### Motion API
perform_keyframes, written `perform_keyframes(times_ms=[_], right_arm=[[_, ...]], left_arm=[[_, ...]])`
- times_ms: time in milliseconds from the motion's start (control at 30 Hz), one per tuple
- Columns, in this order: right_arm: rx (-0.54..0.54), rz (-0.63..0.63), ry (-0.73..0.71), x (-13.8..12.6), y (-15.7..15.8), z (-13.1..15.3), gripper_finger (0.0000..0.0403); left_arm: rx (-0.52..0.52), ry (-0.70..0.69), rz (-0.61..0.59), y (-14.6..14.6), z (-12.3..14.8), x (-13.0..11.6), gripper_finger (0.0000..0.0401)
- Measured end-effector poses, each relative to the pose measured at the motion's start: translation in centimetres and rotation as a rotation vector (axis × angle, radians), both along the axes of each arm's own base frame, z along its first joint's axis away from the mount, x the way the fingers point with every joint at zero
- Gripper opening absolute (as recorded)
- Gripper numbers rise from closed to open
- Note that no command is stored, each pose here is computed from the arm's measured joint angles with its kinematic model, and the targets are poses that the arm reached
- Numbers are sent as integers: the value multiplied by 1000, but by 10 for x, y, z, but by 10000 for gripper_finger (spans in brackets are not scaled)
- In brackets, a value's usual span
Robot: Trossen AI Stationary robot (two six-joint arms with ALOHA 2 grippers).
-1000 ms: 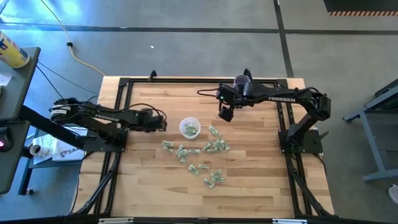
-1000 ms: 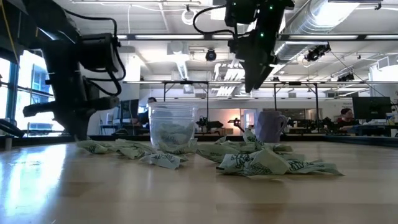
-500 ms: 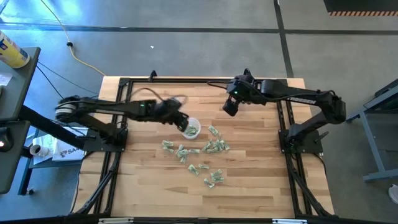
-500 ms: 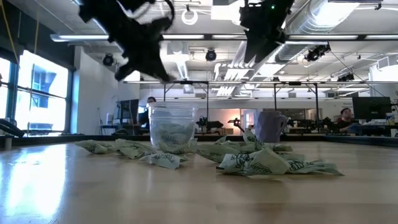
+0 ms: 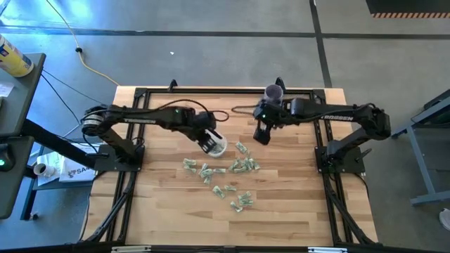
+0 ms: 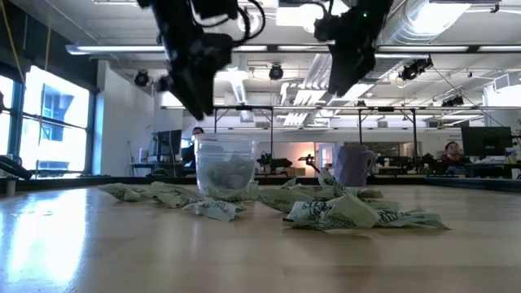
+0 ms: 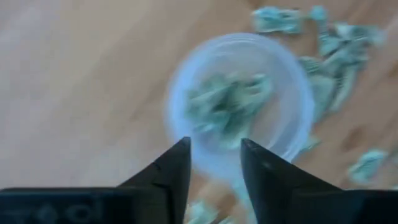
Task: Pick and place Stevia / Truvia into bins
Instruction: Put the white stevia packet into the transparent container
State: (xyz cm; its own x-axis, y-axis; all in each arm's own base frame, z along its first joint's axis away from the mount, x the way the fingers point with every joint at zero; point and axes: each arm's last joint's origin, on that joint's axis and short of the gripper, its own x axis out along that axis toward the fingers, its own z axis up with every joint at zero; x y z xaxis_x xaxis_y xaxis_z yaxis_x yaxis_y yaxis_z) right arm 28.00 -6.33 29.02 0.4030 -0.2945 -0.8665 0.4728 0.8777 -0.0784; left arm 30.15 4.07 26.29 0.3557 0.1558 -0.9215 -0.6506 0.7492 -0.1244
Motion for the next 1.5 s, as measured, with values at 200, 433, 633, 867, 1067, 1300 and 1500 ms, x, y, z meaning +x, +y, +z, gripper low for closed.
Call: perform_keyframes(times_ms=[200,433,633,867,1067,1300,1500], right_arm=[[128,21,-100,8,7,-67,316],[114,154,-200,33,31,-109,316],[17,134,-160,49,38,-140,316],[161,-44,-121,51,26,-169,291],[197,-114,-147,53,16,-172,179],[216,-116,-139,54,10,-171,13],[335,-157,-179,63,1,-131,5]], left_arm=[[154,109,62,-16,37,-54,211],[90,-30,254,-31,46,-109,194],[70,-94,329,-39,38,-141,178],[55,-114,364,-39,29,-157,172],[75,-88,330,-39,22,-161,172],[101,-54,298,-38,15,-162,172],[93,-32,292,-38,4,-167,172]])
